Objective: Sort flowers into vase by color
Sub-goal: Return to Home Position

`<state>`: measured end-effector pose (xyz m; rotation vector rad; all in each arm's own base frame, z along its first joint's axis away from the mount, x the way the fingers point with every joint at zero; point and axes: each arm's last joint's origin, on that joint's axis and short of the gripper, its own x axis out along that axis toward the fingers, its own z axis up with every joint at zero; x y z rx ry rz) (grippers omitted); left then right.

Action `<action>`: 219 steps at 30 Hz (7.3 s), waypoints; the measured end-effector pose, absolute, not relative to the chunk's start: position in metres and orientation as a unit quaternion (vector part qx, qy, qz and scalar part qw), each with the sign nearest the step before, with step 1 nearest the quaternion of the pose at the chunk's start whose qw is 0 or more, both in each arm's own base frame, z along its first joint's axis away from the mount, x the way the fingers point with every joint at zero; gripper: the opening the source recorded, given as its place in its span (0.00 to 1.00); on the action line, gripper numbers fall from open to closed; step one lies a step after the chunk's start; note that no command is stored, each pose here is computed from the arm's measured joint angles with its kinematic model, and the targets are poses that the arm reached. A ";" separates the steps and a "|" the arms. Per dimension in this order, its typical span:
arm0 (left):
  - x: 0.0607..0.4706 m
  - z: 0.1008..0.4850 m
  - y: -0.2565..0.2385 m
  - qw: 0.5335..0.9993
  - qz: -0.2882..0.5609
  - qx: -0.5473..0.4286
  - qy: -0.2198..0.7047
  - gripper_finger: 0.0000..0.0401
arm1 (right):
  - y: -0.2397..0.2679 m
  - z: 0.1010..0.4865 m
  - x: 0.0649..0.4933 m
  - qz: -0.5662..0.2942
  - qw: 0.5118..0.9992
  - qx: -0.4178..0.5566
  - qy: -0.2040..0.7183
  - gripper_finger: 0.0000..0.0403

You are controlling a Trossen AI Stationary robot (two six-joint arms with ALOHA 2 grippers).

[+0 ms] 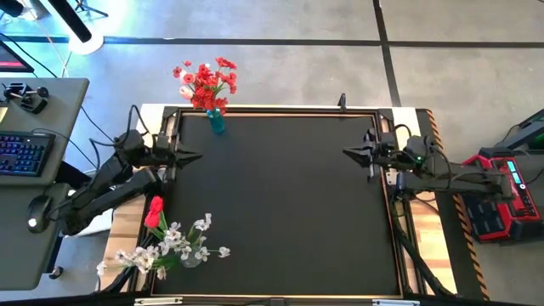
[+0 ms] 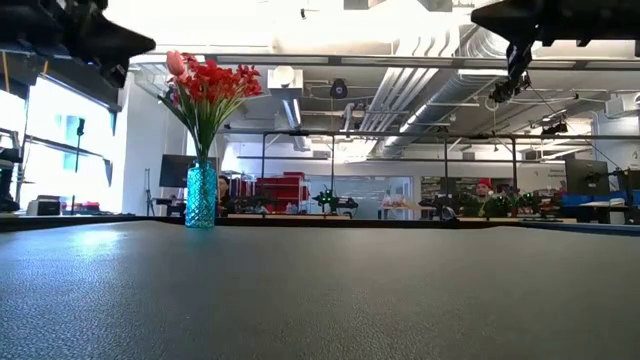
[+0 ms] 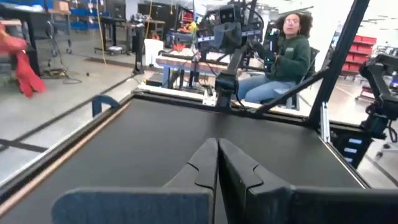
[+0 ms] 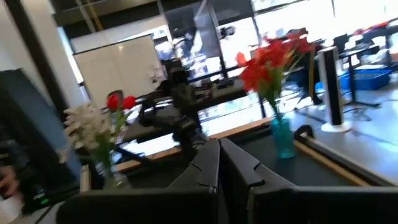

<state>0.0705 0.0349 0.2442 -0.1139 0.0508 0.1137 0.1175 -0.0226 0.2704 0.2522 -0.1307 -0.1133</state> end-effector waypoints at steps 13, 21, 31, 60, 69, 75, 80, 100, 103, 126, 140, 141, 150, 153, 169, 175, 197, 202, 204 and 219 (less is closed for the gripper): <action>0.086 0.221 0.040 0.995 0.065 -0.079 -0.004 0.00 | -0.003 0.262 0.147 -0.038 0.993 0.109 -0.034 0.00; 0.097 0.219 0.035 0.996 0.039 -0.077 0.008 0.00 | 0.003 0.264 0.144 -0.039 0.993 0.106 -0.039 0.00; 0.100 0.220 0.025 0.998 0.021 -0.064 0.014 0.00 | 0.003 0.262 0.120 -0.064 0.992 0.105 -0.022 0.00; 0.073 0.219 0.010 0.998 0.041 -0.033 0.032 0.00 | 0.001 0.210 0.095 -0.060 0.990 0.107 -0.069 0.00; 0.082 0.204 0.010 0.998 0.031 -0.042 0.024 0.00 | -0.003 0.199 0.089 -0.083 0.989 0.109 -0.061 0.00; 0.084 0.199 0.009 0.998 0.026 -0.050 0.026 0.00 | -0.005 0.186 0.094 -0.081 0.986 0.131 -0.068 0.00; 0.084 0.195 0.009 0.998 0.035 -0.043 0.039 0.00 | -0.007 0.182 0.094 -0.095 0.986 0.129 -0.050 0.00; 0.093 0.173 0.010 0.998 0.030 -0.046 0.024 0.00 | -0.007 0.173 0.097 -0.079 0.984 0.155 -0.046 0.00; 0.093 0.173 0.010 0.998 0.031 -0.041 0.025 0.00 | -0.007 0.173 0.097 -0.079 0.984 0.152 -0.046 0.00; 0.094 0.172 0.011 0.998 0.031 -0.050 0.027 0.00 | -0.005 0.175 0.097 -0.038 0.988 0.141 -0.051 0.00; 0.097 0.169 0.011 0.996 0.033 -0.070 0.051 0.00 | -0.005 0.168 0.098 -0.042 0.992 0.119 -0.013 0.00; 0.097 0.169 0.011 0.996 0.034 -0.070 0.051 0.00 | -0.005 0.168 0.098 -0.042 0.993 0.113 -0.012 0.00; 0.097 0.169 0.011 0.996 0.034 -0.070 0.051 0.00 | -0.005 0.168 0.098 -0.041 0.992 0.117 -0.012 0.00; 0.097 0.169 0.011 0.996 0.034 -0.070 0.051 0.00 | -0.005 0.168 0.098 -0.041 0.992 0.117 -0.012 0.00; 0.097 0.169 0.011 0.996 0.034 -0.069 0.051 0.00 | -0.005 0.168 0.098 -0.041 0.992 0.117 -0.011 0.00; 0.097 0.169 0.011 0.996 0.034 -0.069 0.051 0.00 | -0.005 0.168 0.098 -0.041 0.992 0.117 -0.011 0.00; 0.097 0.169 0.011 0.996 0.034 -0.069 0.051 0.00 | -0.005 0.168 0.098 -0.041 0.992 0.117 -0.011 0.00; 0.097 0.169 0.011 0.996 0.034 -0.069 0.051 0.00 | -0.005 0.168 0.098 -0.041 0.992 0.117 -0.012 0.00; 0.097 0.169 0.011 0.996 0.034 -0.069 0.051 0.00 | -0.005 0.168 0.098 -0.041 0.992 0.117 -0.012 0.00; 0.097 0.169 0.011 0.996 0.034 -0.069 0.051 0.00 | -0.005 0.168 0.098 -0.041 0.992 0.117 -0.012 0.00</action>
